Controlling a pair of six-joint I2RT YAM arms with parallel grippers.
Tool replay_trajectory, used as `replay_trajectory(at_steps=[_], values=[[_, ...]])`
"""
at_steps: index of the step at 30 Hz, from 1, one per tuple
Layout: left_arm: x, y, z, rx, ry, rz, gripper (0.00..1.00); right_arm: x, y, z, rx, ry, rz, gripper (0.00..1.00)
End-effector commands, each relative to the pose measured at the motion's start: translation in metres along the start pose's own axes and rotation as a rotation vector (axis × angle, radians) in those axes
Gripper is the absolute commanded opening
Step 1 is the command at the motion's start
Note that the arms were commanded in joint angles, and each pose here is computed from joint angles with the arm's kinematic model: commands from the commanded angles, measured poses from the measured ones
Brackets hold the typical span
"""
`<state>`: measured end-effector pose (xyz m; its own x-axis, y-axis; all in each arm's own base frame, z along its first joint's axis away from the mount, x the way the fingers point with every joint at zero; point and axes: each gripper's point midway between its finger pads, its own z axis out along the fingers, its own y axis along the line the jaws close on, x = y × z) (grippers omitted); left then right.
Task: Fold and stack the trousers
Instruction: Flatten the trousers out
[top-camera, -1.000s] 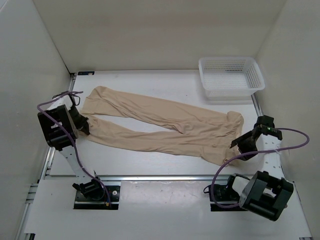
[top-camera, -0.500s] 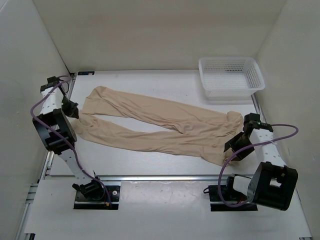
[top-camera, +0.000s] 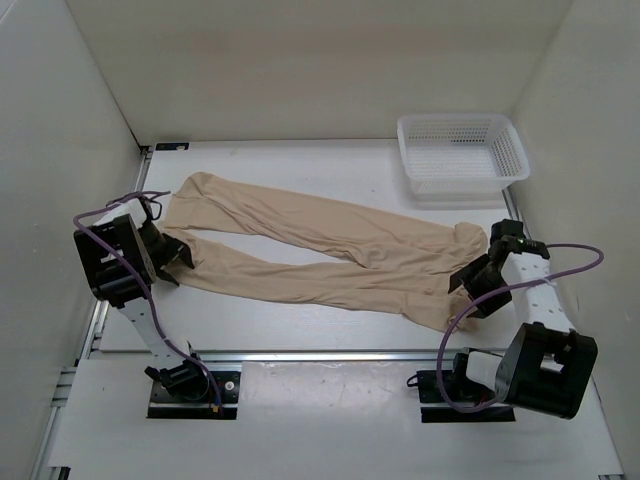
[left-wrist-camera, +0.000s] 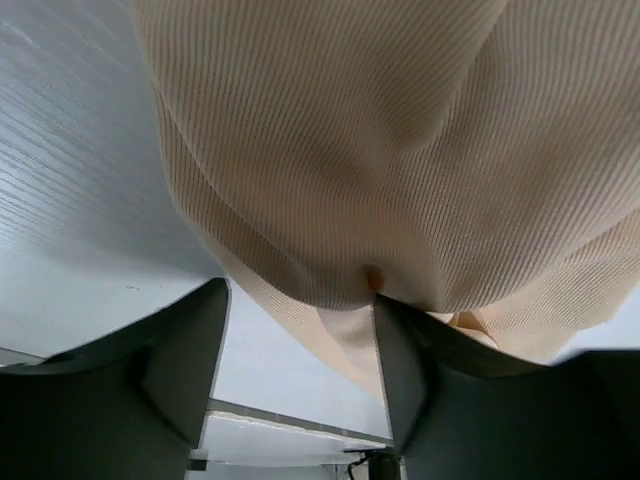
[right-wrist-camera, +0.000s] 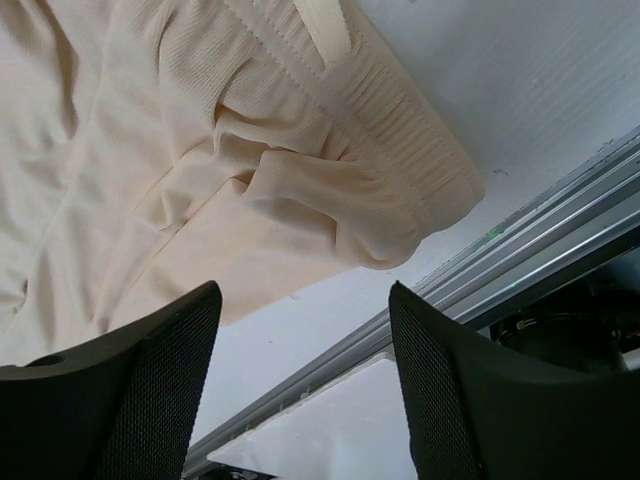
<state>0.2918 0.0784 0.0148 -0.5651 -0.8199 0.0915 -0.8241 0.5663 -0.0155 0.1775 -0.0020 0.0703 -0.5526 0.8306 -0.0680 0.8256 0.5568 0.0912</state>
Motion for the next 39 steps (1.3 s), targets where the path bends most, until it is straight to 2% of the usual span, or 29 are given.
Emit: replay_trajectory(at_steps=[1,2,3,5,6,8,15,22,26,31,34,39], values=[[-0.009,-0.003,-0.011,0.028,-0.063,0.005,0.68,0.000,0.006,-0.015,-0.045,-0.018,0.010,0.74],[-0.017,-0.003,-0.011,0.012,-0.092,-0.006,0.63,0.000,0.007,-0.017,-0.054,-0.027,0.010,0.76],[-0.020,-0.002,-0.004,-0.008,-0.085,-0.023,0.48,0.002,0.005,-0.019,-0.052,-0.025,0.010,0.81],[-0.021,-0.003,0.001,-0.031,-0.084,-0.030,0.25,0.002,0.001,-0.019,-0.033,-0.025,0.010,0.82],[-0.025,-0.003,0.003,-0.039,-0.088,-0.030,0.11,0.004,-0.001,-0.020,-0.033,-0.025,0.010,0.82],[-0.026,-0.001,0.003,-0.053,-0.099,-0.050,0.11,0.004,-0.004,-0.022,-0.025,-0.031,0.001,0.80],[-0.054,-0.008,-0.084,0.029,-0.362,-0.102,0.11,0.019,-0.014,-0.009,0.001,0.025,0.002,0.74],[-0.064,-0.014,-0.100,0.037,-0.384,-0.114,0.11,0.028,-0.022,0.008,0.023,0.047,0.012,0.69],[-0.064,-0.020,-0.100,0.054,-0.364,-0.110,0.11,0.040,-0.010,0.018,-0.043,0.085,-0.022,0.66],[-0.064,-0.020,-0.100,0.052,-0.364,-0.101,0.11,0.060,-0.008,0.031,0.015,0.115,-0.046,0.66],[-0.062,-0.018,-0.097,0.047,-0.357,-0.101,0.11,0.056,-0.006,0.035,0.014,0.093,-0.001,0.64],[-0.062,-0.018,-0.103,0.051,-0.364,-0.092,0.11,0.066,-0.002,0.033,-0.047,0.135,0.098,0.62]])
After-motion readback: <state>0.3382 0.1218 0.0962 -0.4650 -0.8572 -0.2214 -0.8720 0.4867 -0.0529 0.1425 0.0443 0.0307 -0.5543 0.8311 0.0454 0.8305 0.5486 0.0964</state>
